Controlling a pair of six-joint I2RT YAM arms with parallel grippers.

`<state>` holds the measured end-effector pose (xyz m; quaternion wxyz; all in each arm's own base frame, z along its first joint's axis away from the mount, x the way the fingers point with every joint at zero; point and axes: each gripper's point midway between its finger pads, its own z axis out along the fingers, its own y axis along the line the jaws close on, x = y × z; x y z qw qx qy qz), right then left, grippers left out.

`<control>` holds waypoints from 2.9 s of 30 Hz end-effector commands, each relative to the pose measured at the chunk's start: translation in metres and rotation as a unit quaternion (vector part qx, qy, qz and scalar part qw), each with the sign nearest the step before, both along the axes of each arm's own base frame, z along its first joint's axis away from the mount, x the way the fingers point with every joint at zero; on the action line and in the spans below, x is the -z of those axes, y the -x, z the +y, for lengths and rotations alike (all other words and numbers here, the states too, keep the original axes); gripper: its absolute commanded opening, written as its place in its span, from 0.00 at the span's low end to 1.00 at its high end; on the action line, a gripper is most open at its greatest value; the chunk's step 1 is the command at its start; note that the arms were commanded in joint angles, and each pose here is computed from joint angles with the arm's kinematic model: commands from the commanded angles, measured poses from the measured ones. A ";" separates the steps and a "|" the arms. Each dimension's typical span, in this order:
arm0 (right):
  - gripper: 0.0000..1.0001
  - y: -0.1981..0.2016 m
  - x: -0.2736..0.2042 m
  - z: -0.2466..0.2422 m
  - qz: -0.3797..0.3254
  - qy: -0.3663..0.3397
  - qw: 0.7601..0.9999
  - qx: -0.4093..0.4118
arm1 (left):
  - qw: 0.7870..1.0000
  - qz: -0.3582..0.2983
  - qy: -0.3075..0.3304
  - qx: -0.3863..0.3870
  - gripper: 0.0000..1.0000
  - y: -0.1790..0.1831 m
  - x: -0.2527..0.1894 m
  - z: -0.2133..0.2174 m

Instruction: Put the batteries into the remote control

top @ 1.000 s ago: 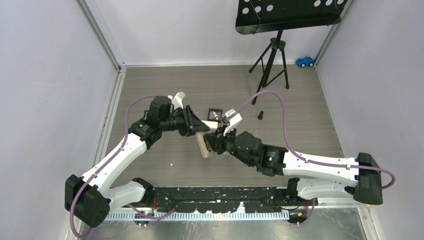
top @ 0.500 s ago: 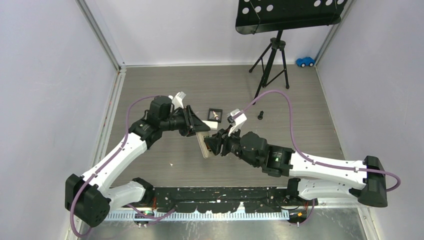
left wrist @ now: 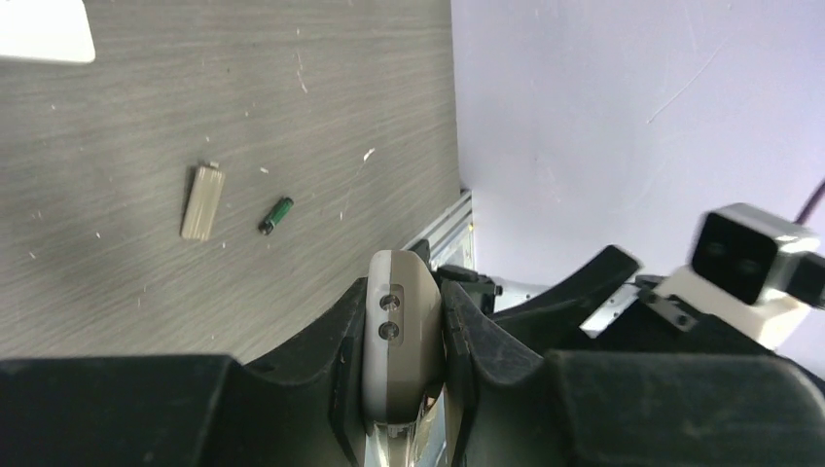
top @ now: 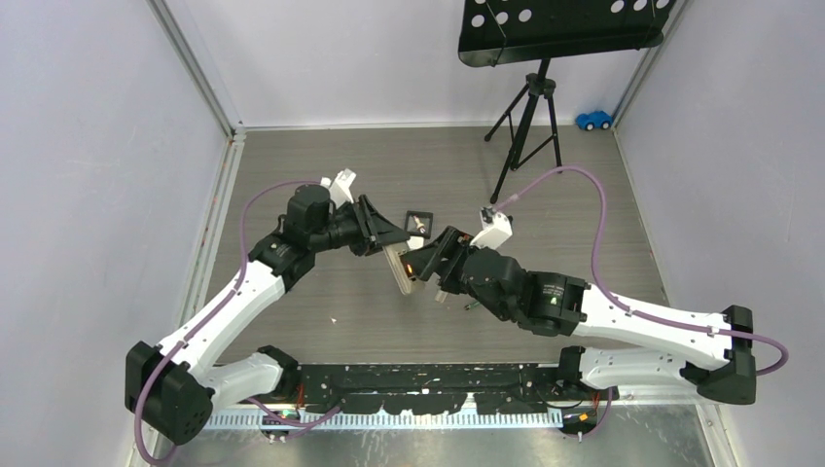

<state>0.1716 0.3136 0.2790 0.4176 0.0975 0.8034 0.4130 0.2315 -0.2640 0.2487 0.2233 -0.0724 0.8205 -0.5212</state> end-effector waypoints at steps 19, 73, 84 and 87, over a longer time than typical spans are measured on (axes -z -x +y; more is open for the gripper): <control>0.88 -0.016 -0.009 -0.012 0.168 -0.344 0.912 0.145 | 0.987 -0.040 0.074 -0.138 0.00 -0.022 -0.043 0.024; 0.78 -0.029 -0.013 0.035 0.197 -0.427 0.882 0.026 | 0.988 -0.116 0.094 0.020 0.00 0.011 -0.054 -0.002; 0.55 -0.027 -0.006 0.036 0.188 -0.428 0.884 0.012 | 0.990 -0.102 0.095 0.015 0.00 0.010 -0.056 -0.002; 0.52 -0.026 -0.002 0.034 0.185 -0.421 0.888 0.014 | 0.992 -0.088 0.089 0.012 0.00 0.010 -0.054 -0.002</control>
